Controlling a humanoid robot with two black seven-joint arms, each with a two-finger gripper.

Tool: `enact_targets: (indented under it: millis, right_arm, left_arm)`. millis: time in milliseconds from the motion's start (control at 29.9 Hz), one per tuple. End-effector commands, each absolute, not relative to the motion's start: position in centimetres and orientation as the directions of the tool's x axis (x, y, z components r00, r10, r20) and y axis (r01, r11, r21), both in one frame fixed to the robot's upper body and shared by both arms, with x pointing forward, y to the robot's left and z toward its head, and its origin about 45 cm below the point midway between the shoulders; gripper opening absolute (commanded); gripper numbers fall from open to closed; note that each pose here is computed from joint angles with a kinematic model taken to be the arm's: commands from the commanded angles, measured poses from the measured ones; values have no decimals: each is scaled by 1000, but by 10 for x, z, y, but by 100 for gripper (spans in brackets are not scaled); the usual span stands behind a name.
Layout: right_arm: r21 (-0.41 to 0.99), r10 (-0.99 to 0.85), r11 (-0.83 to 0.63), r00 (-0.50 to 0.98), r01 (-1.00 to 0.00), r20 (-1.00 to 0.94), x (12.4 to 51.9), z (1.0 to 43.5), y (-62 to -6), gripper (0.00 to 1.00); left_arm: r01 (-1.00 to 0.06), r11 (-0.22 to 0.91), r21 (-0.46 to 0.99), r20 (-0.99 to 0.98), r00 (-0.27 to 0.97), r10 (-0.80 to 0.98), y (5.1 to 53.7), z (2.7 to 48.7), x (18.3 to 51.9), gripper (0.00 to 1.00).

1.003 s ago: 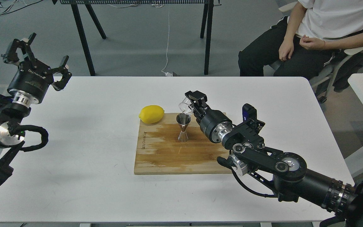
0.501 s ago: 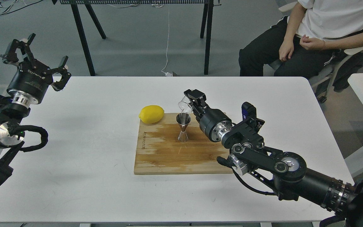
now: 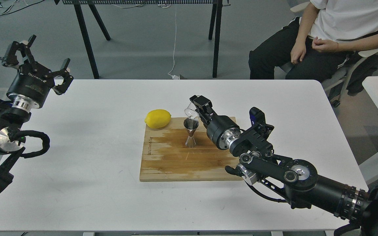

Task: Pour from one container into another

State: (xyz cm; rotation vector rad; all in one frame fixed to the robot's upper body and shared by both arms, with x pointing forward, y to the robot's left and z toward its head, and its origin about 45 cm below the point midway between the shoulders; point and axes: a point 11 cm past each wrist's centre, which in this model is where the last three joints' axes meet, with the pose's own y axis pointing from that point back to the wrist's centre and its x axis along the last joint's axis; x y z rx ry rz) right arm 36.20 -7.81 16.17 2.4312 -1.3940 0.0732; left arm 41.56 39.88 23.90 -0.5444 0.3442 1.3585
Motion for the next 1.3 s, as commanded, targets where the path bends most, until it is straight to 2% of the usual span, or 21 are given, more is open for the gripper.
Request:
enact_targets:
  millis: [0,434,936,1270]
  right_arm:
    - [252,-806,-474,531,-844,261,360,160,-78,30]
    - [237,-784,-483,537,-843,312,361,164,-77,29]
    - [221,-697,-499,540,-838,471,362,161,-83,29]
    - [211,-681,-517,548,-829,486,360,160,-82,28]
  left_arm:
    - [-979,116,-169,-532,189,825,400,239,415,100]
    - [-980,114,-166,-535,187,824,400,237,414,100]
    - [-980,113,-166,-539,186,822,398,236,414,100]
    - [-980,112,-166,-537,185,823,400,236,414,100]
